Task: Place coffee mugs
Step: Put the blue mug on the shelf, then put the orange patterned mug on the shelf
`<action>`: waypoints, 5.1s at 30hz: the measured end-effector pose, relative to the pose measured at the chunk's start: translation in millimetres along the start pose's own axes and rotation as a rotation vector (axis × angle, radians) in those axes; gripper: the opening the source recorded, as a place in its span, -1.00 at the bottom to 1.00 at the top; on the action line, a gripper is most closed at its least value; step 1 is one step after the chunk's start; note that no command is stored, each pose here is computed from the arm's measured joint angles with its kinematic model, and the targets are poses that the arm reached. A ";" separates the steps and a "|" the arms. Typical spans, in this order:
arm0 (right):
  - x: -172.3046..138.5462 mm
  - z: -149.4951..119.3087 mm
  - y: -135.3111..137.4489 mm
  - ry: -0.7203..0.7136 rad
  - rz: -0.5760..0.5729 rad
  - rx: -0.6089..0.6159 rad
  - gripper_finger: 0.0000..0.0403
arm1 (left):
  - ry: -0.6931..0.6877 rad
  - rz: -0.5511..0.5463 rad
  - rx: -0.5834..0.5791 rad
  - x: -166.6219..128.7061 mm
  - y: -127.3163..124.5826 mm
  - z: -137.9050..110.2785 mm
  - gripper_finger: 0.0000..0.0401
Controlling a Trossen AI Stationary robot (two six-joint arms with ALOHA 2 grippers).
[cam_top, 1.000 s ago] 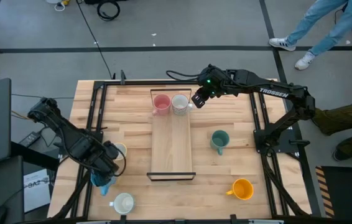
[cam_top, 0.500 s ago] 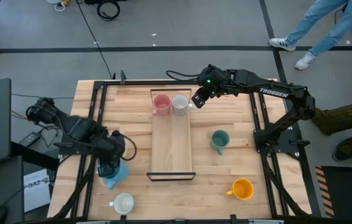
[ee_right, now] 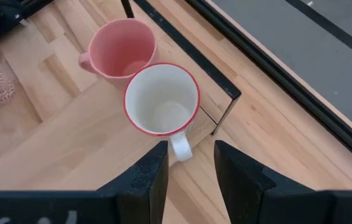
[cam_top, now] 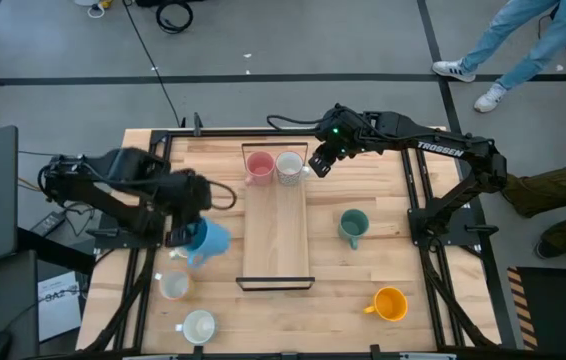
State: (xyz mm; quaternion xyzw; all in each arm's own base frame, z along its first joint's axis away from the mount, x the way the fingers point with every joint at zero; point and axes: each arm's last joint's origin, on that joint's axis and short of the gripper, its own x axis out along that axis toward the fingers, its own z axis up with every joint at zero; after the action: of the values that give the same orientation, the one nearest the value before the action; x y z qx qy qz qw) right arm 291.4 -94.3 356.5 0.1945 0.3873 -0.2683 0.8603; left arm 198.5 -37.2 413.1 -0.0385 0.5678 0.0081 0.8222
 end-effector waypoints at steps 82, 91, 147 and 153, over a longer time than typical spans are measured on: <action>-55.4 -64.5 -40.7 0.002 -0.073 -0.083 -0.33 | 0.323 0.230 0.759 191.3 89.2 114.9 -0.76; -55.4 -64.5 -40.7 0.003 -0.072 -0.085 -0.33 | 0.320 0.232 0.757 191.3 89.6 115.1 -0.76; -55.4 -64.5 -40.6 0.004 -0.071 -0.093 -0.33 | 0.280 0.383 0.799 189.9 75.1 123.5 -0.04; -55.3 -64.4 -40.6 0.003 -0.071 -0.093 -0.33 | 0.243 0.405 0.818 175.3 64.3 122.1 -0.04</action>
State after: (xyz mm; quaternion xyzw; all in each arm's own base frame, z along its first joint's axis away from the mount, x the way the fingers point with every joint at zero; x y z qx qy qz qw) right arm 199.5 -73.8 353.8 0.1411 0.4073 -0.2799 0.8578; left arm 371.0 30.4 288.8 0.3996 0.6125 -0.0607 0.6793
